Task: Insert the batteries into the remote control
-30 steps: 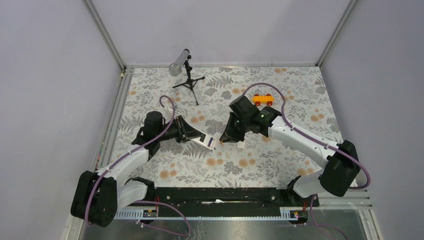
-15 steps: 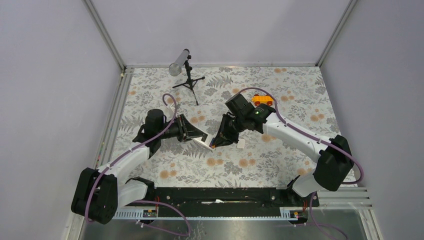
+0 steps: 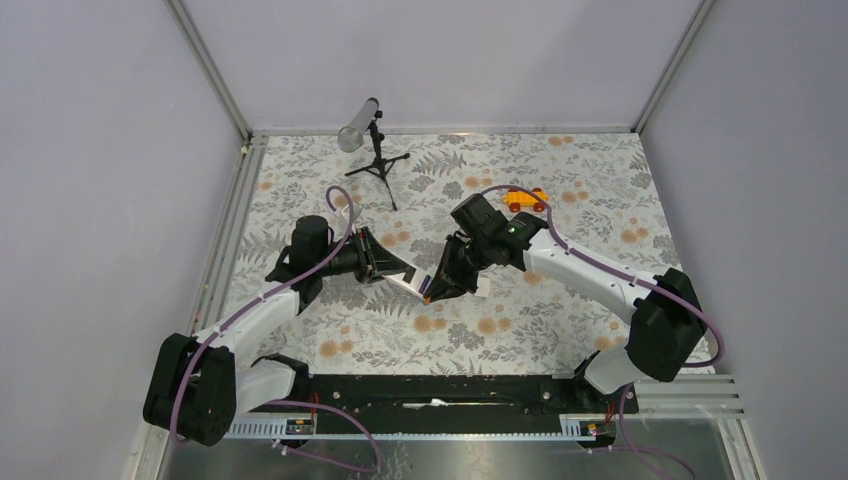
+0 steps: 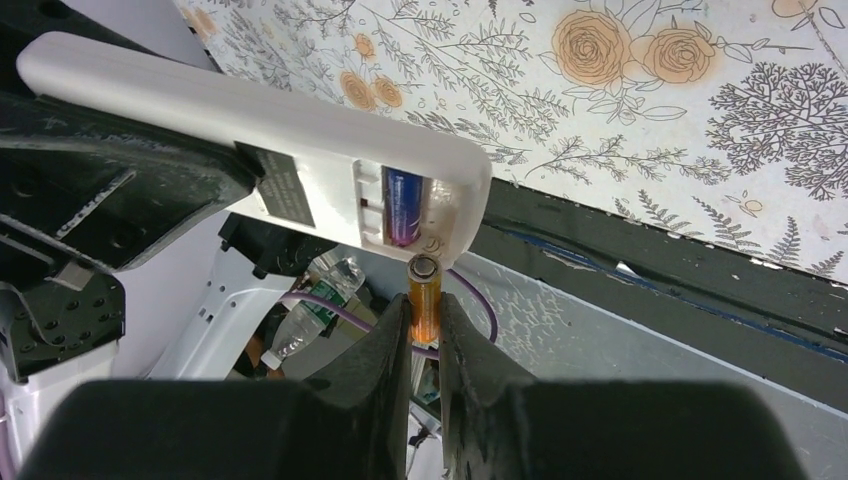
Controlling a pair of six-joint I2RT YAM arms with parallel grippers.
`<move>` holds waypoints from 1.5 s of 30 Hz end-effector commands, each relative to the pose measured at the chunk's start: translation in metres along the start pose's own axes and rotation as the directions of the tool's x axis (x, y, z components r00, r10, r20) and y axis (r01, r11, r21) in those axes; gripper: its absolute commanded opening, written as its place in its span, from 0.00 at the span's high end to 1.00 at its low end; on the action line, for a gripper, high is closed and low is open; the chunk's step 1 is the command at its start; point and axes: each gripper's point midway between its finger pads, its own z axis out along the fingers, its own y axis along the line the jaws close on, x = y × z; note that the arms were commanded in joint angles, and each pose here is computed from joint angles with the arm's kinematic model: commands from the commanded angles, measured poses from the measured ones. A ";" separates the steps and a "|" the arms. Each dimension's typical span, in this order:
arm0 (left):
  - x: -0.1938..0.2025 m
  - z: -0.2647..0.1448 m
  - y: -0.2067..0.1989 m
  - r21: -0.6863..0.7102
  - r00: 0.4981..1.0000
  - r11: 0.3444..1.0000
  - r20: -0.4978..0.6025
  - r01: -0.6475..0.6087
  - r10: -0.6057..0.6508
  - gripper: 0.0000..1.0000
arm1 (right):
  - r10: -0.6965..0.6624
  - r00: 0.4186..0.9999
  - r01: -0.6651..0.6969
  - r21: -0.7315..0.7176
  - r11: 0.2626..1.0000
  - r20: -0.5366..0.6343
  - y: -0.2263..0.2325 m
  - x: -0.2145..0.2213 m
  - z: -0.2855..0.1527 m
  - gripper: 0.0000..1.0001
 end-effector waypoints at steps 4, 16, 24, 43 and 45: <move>-0.007 -0.002 -0.027 0.071 0.998 0.996 0.011 -0.063 0.062 1.00 | 0.041 0.999 -0.041 -0.007 0.999 0.001 0.003 -0.005 0.008 0.91; -0.004 -0.004 -0.025 0.071 0.997 0.995 0.003 -0.073 0.073 1.00 | 0.080 0.997 -0.080 0.012 0.997 0.006 -0.002 -0.009 0.015 0.87; 0.000 -0.005 -0.023 0.065 0.996 0.994 -0.012 -0.090 0.091 1.00 | 0.106 0.994 -0.106 0.014 0.994 0.010 -0.005 -0.011 0.015 0.81; 0.002 -0.005 -0.023 0.074 0.995 0.993 -0.016 -0.094 0.096 1.00 | 0.108 0.994 -0.108 -0.017 0.994 -0.026 0.002 -0.009 0.014 0.74; 0.000 -0.005 -0.022 0.070 0.996 0.993 -0.012 -0.092 0.093 1.00 | 0.107 0.994 -0.108 -0.018 0.994 -0.027 0.003 -0.009 0.014 0.74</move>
